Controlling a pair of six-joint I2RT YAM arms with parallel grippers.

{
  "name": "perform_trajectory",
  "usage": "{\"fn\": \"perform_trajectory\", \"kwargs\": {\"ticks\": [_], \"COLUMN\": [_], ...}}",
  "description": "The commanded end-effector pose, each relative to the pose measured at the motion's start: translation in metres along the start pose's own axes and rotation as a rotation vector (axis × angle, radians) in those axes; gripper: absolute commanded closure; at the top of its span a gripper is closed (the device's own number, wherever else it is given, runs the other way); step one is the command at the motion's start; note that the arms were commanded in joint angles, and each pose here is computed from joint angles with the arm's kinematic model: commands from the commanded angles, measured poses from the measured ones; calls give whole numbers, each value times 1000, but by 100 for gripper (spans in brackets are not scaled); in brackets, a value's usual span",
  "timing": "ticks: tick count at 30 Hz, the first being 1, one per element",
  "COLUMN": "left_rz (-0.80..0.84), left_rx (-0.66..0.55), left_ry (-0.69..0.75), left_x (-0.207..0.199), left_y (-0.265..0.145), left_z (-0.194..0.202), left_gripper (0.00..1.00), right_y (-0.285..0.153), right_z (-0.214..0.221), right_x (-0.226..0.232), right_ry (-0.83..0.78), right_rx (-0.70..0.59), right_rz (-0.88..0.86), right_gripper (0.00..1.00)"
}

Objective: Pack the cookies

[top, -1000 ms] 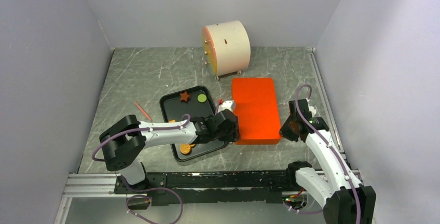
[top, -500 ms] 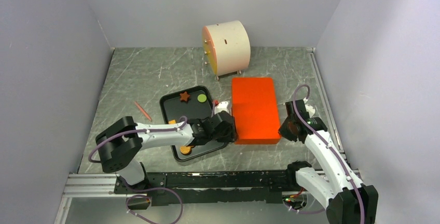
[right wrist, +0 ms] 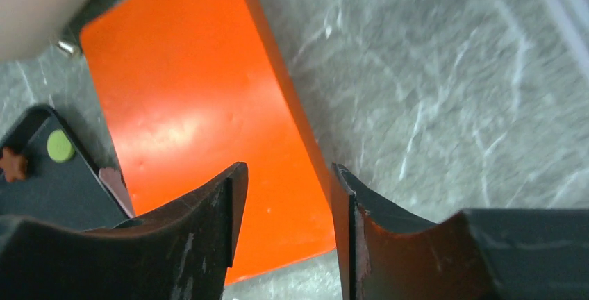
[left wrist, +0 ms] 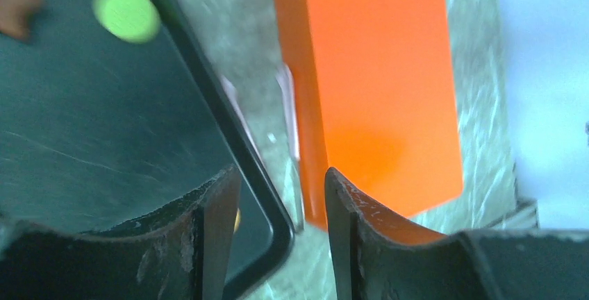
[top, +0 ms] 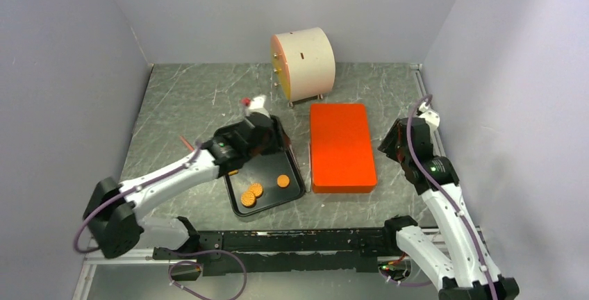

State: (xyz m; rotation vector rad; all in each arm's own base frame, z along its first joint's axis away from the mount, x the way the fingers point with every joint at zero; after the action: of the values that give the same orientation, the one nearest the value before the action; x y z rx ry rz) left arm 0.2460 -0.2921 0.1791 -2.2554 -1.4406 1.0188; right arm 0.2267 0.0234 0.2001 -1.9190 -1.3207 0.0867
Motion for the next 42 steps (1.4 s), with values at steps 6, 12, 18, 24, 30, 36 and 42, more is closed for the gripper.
{"fn": "perform_trajectory", "kwargs": {"ticks": [6,12,18,24,30,36,42], "left_rz": [-300,-415,-470,-384,-375,-376,-395], "left_rx": [-332,-547,-707,-769,-798,-819,-854], "left_ry": [35,90,173,263,264,266,256], "left_x": [107,135,156,154,156,158,163], "left_y": [-97,-172,-226,-237,-240,-241,-248], "left_z": [-93,-112,-112,-101,-98,-97,-96], "left_gripper": [35,13,8,4,4,4,4], "right_y": [-51,-71,-79,-82,-84,-82,-83], "right_z": [-82,-93,-94,-89,-83,-78,-77], "right_x": [6,-2,-9,-14,-28,-28,-21], "right_ry": [-89,-101,-105,-102,-82,-79,-85], "right_rx": [-376,-494,-566,-615,-673,-678,-663], "right_rz": [-67,-96,-117,-154,-147,-172,-206], "right_gripper": [35,20,5,0,0,0,0]}}
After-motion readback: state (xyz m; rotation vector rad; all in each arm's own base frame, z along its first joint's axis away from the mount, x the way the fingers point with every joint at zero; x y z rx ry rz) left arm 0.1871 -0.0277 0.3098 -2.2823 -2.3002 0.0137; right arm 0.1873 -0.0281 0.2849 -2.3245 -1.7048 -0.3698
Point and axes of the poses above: each gripper's point midway between its finger pads, its own y axis out along the fingers, its own x axis along the line the jaws close on, z = x × y, the point moved 2 cm from there along -y, back along the fingers, and after that the axes turned 7 degrees about y, right-handed, at the moved point
